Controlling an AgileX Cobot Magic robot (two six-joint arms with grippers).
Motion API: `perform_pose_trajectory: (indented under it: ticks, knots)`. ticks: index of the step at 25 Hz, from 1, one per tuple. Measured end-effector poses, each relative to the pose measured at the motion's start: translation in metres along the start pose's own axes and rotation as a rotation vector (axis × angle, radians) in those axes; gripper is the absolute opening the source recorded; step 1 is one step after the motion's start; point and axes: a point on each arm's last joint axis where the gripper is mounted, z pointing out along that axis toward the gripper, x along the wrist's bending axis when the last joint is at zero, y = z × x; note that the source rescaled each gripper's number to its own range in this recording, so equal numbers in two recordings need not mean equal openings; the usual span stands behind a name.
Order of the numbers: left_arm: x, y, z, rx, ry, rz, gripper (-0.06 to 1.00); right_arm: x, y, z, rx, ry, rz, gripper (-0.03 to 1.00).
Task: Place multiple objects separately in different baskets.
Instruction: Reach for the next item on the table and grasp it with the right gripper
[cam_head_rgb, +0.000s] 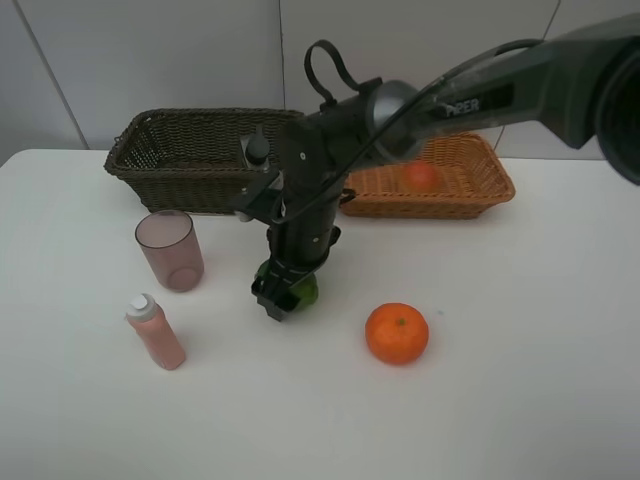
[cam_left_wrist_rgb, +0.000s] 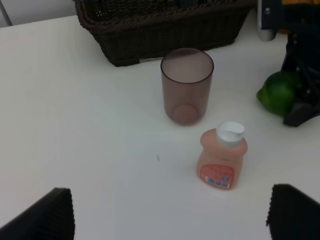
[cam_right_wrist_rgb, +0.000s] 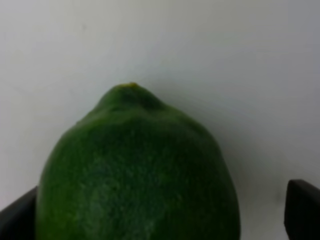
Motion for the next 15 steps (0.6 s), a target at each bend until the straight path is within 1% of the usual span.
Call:
perform_pose_trajectory:
  ticks: [2,4,5,7,8,15]
  knots:
    - [0.0000,0.0000,0.0000,0.000,0.000,0.000,1.00,-0.0012,-0.0003,0.0000,0.004,-0.013,-0.013,0.99]
    - [0.0000,0.0000,0.0000,0.000,0.000,0.000,1.00,-0.0017,-0.0005,0.0000,0.005,-0.019,-0.019,0.89]
    - [0.0000,0.0000,0.0000,0.000,0.000,0.000,1.00,-0.0019,-0.0006,0.0000,0.006,-0.021,-0.020,0.80]
    - [0.0000,0.0000,0.0000,0.000,0.000,0.000,1.00,-0.0019,-0.0006,0.0000,0.006,-0.021,-0.020,0.44]
    - [0.0000,0.0000,0.0000,0.000,0.000,0.000,1.00,-0.0020,-0.0006,0.0000,0.006,-0.022,-0.021,0.41]
    - [0.0000,0.0000,0.0000,0.000,0.000,0.000,1.00,-0.0024,0.0003,0.0000,-0.003,-0.027,-0.023,0.41]
